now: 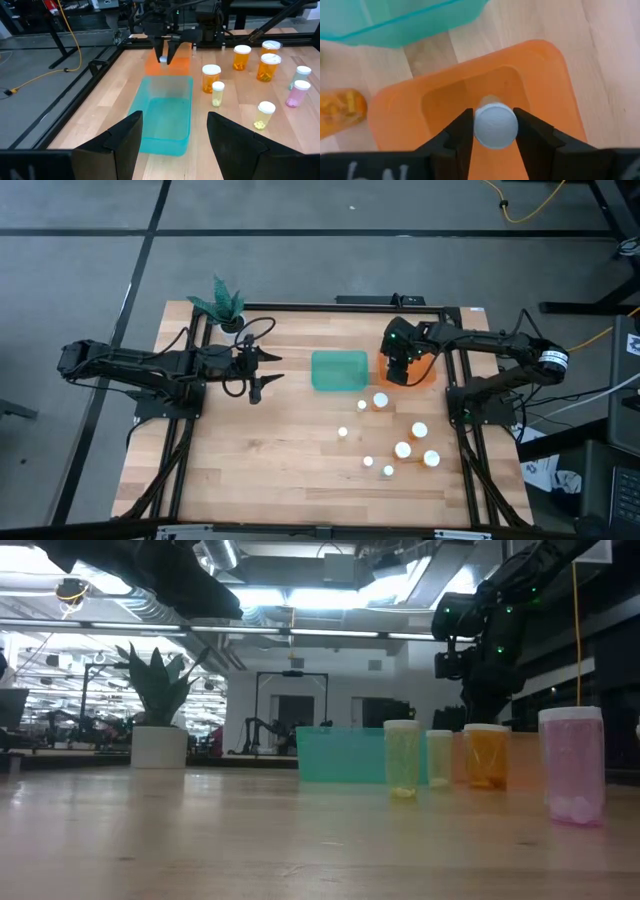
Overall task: Pick and place medicine bottles into bin by pill shape (circle, oval)
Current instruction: Put the blue pill bottle into the orange bin, then put the yellow pill bottle into the orange bin
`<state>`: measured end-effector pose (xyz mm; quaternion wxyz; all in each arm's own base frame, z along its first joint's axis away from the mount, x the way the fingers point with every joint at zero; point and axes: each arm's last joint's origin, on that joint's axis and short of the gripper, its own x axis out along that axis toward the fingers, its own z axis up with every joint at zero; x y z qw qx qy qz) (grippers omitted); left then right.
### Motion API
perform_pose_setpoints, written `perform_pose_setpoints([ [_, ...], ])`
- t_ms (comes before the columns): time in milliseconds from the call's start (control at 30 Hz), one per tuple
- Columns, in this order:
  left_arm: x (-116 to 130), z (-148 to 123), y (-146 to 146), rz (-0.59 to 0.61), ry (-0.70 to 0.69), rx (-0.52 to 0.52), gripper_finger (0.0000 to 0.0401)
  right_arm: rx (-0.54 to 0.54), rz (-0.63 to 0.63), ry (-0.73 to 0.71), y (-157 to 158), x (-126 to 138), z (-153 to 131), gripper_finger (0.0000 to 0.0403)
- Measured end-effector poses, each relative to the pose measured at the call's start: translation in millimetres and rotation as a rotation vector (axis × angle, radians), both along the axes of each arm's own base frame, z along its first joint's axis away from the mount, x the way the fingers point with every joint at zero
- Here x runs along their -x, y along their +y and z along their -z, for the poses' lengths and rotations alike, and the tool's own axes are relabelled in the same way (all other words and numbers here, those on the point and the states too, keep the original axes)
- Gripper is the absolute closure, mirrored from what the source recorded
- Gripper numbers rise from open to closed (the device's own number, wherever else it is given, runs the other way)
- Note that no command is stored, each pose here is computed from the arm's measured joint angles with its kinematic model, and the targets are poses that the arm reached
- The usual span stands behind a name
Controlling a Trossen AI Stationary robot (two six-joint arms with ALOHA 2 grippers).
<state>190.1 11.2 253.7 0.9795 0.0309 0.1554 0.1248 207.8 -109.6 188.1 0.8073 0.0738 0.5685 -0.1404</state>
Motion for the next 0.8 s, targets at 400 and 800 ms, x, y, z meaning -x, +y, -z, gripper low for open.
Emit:
perform_pose_setpoints([
  [400, 0, 0, 0, 0.000, 0.002, 0.000, 0.0187, -0.004, 0.013, 0.000, -1, -1, -5, 0.0204],
  [800, 0, 0, 0, 0.000, 0.002, 0.000, 0.0187, -0.074, 0.006, -0.124, 21, -22, -74, 0.0203],
])
